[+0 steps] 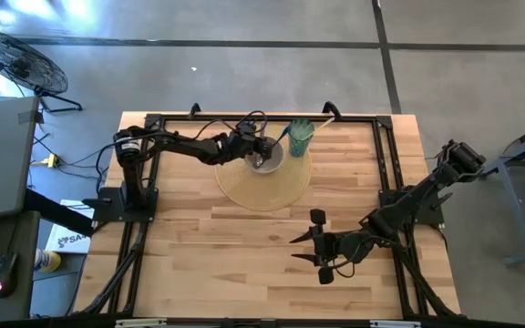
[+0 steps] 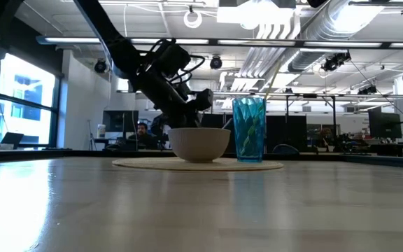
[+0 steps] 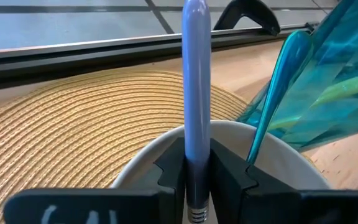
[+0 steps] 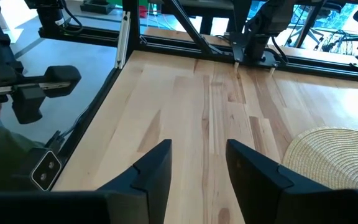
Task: Pick & Place Utensil
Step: Put the purple spoon into the white bowl
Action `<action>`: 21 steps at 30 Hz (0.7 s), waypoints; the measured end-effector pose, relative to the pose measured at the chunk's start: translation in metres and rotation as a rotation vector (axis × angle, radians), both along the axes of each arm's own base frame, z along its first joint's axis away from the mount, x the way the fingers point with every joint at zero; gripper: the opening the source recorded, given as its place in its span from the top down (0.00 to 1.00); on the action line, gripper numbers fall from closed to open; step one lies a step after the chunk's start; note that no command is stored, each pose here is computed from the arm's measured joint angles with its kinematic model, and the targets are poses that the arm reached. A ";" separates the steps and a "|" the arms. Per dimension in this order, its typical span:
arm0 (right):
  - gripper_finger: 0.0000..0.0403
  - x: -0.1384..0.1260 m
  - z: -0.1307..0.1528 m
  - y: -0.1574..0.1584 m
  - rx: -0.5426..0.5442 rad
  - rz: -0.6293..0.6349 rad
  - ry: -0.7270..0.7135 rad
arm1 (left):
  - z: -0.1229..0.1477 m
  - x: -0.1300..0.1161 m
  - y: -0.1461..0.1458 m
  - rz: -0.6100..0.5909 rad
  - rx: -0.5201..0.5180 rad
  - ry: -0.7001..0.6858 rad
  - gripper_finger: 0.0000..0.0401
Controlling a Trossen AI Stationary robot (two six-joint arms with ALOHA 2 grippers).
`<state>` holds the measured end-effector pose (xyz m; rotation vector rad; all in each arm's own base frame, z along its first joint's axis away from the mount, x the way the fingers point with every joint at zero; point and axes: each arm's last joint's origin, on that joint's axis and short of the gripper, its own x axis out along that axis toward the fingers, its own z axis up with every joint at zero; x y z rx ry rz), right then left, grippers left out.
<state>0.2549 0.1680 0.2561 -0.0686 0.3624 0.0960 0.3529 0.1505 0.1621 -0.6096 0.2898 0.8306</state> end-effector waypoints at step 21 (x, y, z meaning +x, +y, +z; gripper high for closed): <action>0.65 0.000 0.000 0.000 0.000 0.000 0.000 | 0.000 0.000 -0.001 -0.039 0.014 0.018 0.85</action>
